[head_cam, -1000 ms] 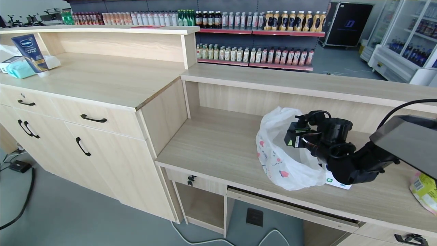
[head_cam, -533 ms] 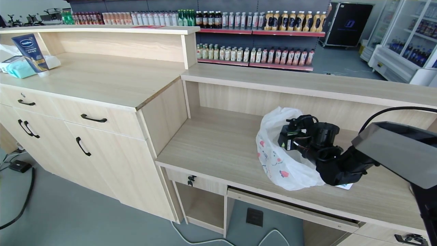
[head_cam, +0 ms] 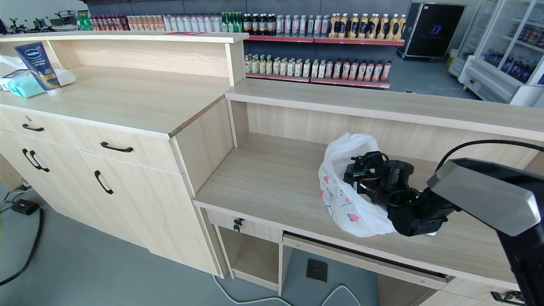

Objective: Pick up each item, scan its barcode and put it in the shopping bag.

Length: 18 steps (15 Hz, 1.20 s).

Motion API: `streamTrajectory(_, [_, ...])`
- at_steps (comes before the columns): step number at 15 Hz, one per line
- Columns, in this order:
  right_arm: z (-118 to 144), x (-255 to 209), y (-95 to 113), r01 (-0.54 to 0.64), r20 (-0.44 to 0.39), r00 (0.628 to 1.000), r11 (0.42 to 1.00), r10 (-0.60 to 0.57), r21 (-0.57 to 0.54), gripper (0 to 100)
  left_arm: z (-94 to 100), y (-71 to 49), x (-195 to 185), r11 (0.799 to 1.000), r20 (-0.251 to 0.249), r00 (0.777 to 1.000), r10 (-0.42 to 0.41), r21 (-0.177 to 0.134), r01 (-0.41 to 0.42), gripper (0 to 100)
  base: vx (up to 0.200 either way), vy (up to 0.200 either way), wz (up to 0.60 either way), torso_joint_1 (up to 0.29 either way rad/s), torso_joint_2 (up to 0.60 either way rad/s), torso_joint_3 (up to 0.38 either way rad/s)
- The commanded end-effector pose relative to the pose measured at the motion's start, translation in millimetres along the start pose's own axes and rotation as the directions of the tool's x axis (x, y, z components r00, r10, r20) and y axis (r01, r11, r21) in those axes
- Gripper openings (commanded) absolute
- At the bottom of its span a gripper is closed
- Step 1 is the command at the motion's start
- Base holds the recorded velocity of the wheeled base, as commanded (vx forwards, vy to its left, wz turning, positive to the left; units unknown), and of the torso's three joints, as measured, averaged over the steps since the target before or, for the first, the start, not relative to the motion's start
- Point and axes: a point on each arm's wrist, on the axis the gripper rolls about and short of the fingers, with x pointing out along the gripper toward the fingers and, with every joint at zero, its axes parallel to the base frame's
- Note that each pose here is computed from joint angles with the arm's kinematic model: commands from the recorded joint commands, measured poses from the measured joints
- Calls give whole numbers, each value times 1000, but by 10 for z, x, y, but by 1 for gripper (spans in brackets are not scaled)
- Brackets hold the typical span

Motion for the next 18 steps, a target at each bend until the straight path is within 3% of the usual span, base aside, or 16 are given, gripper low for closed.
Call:
streamTrajectory(1, [-68, 20, 15, -3, -14, 1000, 1000, 3, -1, 0, 0, 0, 0, 1000, 0, 1000, 3, 0, -3, 100, 0, 0, 0, 0, 0, 0])
streamTrajectory(5, [-26, 211, 14, 3, 49, 999, 1000, -4, 13, 0, 0, 0, 0, 1000, 0, 1000, 1, 0, -1, 100, 0, 0, 0, 0, 0, 0])
streamTrajectory(18, [-241, 270, -20, 13, 20, 1000, 1000, -13, 4, 0, 0, 0, 0, 1000, 0, 1000, 1, 0, -1, 100, 0, 0, 0, 0, 0, 0])
